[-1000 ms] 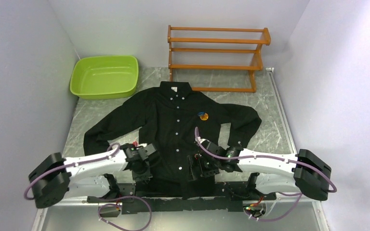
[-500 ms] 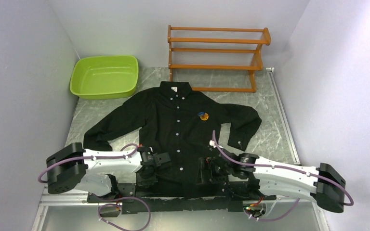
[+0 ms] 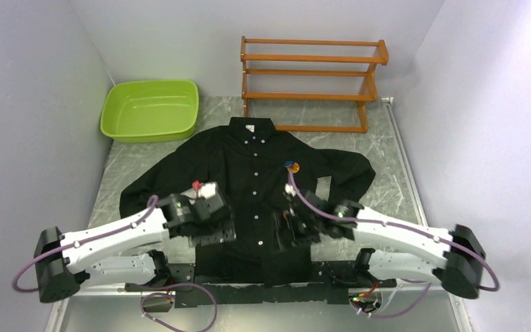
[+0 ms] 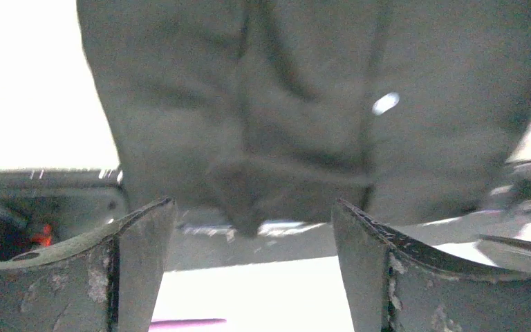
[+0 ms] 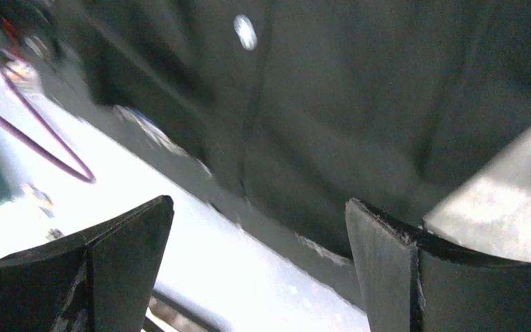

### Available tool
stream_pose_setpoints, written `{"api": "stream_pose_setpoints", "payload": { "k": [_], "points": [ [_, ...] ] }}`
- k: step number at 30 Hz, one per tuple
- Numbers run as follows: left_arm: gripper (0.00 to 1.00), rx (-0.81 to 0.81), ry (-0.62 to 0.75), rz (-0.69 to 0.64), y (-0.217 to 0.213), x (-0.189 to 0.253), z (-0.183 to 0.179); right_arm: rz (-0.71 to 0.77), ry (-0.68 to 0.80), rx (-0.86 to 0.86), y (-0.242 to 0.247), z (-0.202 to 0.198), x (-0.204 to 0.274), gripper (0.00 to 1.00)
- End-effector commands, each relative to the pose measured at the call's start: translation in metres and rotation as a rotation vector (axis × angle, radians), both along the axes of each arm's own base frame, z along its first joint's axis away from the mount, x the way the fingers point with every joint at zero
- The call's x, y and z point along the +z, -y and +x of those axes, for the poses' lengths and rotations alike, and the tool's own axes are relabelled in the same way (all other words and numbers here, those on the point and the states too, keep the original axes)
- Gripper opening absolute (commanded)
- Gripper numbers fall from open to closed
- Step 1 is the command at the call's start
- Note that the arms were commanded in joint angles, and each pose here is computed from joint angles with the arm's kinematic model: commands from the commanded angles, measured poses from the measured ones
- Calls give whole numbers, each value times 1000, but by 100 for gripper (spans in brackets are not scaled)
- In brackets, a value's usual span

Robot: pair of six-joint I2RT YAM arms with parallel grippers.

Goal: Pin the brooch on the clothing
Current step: Flatten out the clothes at the center of the board.

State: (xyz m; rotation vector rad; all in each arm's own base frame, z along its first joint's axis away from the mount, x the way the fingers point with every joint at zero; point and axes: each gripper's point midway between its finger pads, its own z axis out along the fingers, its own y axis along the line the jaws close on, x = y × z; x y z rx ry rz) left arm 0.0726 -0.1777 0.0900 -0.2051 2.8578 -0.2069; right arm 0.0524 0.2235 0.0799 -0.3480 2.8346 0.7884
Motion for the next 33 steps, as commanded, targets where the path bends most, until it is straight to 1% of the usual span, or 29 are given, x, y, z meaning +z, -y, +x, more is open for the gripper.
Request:
{"api": "stream_pose_setpoints", "payload": {
  "k": [1,4,7,10,12,15,18,22,25,27,31,32,33],
  "points": [
    [88,-62,189,-139,16,49,76,176,188,43,-55,84,52,100],
    [88,-99,233,-170,22,66,120,273,276,-35,-48,145,81,100],
    [89,-95,226,-188,18,64,165,244,331,-170,-15,205,85,100],
    [89,-38,226,-208,-2,52,211,237,336,-370,34,258,74,100],
    [89,45,220,-225,-25,41,235,215,316,-531,76,281,56,100],
    [89,185,199,-294,-62,26,255,196,272,-739,131,293,27,99],
    [90,344,210,-291,-107,16,262,156,269,-890,171,296,8,99],
    [89,603,188,-294,-169,-5,254,112,258,-1009,196,300,-11,97],
    [87,791,144,-305,-205,-31,241,123,246,-1081,206,306,-21,91],
    [86,873,117,-299,-219,-47,234,126,264,-1110,212,315,-25,87],
    [76,1008,43,-260,-239,-78,221,108,245,-1185,232,320,-42,77],
    [68,1037,17,-271,-241,-86,219,106,241,-1203,237,320,-46,70],
    [62,1056,-3,-279,-242,-94,218,104,242,-1218,243,319,-51,61]
  ]
}}
